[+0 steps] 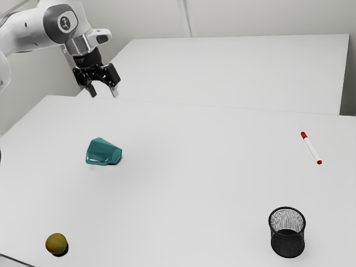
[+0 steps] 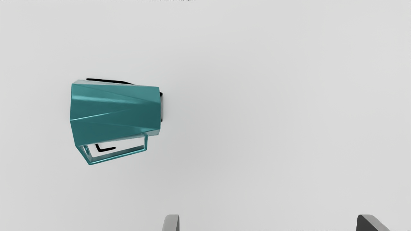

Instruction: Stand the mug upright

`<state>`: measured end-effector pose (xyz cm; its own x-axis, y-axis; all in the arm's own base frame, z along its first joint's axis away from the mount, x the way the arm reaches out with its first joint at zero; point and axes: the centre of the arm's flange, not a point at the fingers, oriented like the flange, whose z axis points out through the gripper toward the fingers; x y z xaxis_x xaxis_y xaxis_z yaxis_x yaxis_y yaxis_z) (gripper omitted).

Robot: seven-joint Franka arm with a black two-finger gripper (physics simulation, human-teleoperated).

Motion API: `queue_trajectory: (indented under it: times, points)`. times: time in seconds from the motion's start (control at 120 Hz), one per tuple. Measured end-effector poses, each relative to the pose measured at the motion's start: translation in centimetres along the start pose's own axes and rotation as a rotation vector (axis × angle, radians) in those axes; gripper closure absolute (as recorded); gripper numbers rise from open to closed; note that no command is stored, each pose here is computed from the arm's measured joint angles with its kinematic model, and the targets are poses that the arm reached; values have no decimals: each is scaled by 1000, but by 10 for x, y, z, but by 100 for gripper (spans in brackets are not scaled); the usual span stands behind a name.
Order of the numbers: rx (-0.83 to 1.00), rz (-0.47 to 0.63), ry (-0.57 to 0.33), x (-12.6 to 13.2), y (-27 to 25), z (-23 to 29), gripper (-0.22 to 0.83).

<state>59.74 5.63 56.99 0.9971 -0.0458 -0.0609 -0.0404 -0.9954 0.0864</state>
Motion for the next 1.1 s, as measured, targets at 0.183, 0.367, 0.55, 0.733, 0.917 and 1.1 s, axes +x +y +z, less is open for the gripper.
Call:
queue_trajectory:
  times: [0.183,0.367,0.55,0.733,0.917,1.1]
  points:
    - [-3,21,5,0,1,-1,0]
    - [-19,27,16,-11,-2,-8,0]
    - [-135,-61,53,-43,-60,-21,0]
    - [-320,-145,43,-52,-147,24,0]
    - [-391,-150,31,-60,-191,53,0]
    - [-515,-184,11,-53,-248,133,0]
